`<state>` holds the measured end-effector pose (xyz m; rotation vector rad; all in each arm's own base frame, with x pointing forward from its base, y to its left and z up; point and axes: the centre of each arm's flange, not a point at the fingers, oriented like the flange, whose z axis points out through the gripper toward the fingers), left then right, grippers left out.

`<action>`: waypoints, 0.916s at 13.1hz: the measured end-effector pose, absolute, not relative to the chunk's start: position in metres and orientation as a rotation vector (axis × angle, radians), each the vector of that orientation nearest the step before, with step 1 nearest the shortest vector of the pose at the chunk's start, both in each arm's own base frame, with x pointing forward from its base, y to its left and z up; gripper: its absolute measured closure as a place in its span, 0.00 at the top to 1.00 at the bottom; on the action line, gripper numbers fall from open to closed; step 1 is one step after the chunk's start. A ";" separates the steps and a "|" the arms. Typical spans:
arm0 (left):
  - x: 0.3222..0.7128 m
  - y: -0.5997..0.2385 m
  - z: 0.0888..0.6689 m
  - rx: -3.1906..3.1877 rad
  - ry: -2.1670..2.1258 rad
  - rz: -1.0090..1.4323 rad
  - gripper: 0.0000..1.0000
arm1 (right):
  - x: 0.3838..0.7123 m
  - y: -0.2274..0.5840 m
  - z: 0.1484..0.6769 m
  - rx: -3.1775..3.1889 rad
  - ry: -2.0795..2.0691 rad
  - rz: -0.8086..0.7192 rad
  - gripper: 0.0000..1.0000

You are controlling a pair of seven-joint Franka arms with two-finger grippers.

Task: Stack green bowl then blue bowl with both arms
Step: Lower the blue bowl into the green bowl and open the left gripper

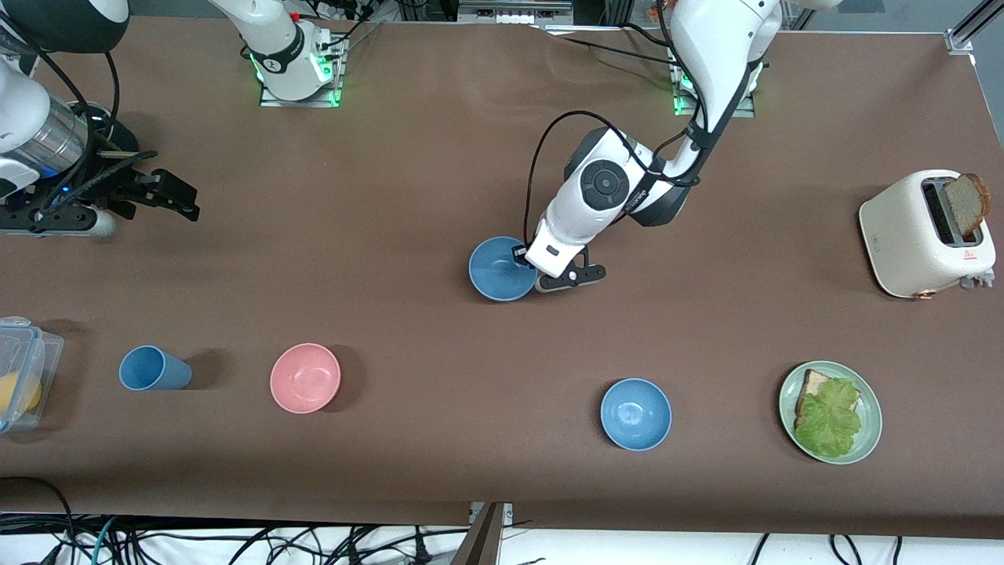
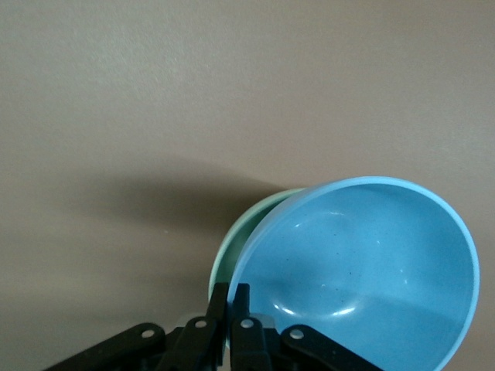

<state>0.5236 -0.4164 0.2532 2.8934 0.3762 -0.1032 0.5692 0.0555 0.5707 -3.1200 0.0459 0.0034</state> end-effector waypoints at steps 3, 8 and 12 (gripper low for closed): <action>0.523 -0.416 0.250 2.909 0.369 -0.096 0.05 | 0.569 0.056 0.571 -3.120 0.046 0.003 1.00; 0.518 -0.422 0.248 2.912 0.366 -0.102 0.05 | 0.569 0.056 0.571 -3.120 0.046 0.003 1.00; 0.517 -0.424 0.248 2.913 0.362 -0.102 0.17 | 0.569 0.056 0.571 -3.120 0.045 0.002 1.00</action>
